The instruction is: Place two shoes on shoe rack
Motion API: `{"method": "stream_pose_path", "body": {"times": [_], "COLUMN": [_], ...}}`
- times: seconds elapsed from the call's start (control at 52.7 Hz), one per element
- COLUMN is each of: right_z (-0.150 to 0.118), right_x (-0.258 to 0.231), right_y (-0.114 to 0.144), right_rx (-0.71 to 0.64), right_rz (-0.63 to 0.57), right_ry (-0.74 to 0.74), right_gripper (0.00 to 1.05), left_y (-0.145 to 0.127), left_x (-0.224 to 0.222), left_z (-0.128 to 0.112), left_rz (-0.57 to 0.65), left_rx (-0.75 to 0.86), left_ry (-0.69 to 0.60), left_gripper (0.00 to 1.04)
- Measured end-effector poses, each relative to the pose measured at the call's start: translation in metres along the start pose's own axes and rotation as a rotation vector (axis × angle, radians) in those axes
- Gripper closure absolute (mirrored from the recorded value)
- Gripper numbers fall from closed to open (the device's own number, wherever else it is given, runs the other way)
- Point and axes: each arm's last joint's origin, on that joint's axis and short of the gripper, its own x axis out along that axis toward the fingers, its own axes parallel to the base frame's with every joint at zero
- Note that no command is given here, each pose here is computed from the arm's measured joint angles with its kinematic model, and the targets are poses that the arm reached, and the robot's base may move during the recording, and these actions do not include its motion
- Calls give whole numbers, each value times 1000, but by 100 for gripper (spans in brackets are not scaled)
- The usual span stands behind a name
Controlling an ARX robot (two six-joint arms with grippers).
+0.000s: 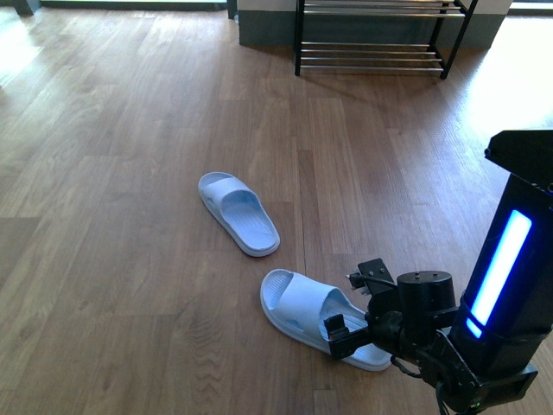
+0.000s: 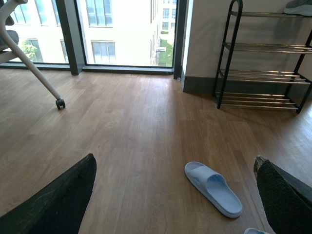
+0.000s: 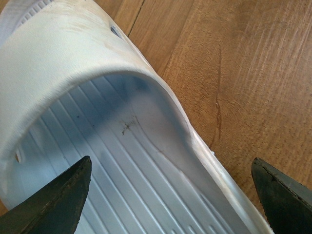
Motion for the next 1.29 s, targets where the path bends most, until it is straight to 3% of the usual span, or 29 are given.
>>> {"method": "stream_pose_path", "body": {"times": [0.285, 0.703, 0.949, 1.12, 1.291], "right_z": [15, 48, 45, 42, 53], "right_x": [14, 41, 36, 4, -70], "right_y": [35, 52, 45, 31, 2], "right_rx": [-9, -44, -77, -144, -264], "right_rz": [14, -24, -63, -107, -171], "right_ry": [-18, -5, 2, -9, -7], "right_gripper": [10, 73, 103, 103, 103], "left_y": [0, 0, 0, 0, 0], "left_x": [0, 0, 0, 0, 0], "left_z": [0, 0, 0, 0, 0], "left_rz": [0, 0, 0, 0, 0], "left_rx": [0, 0, 0, 0, 0], "left_ry": [0, 0, 0, 0, 0], "left_gripper": [9, 9, 9, 9, 9]}}
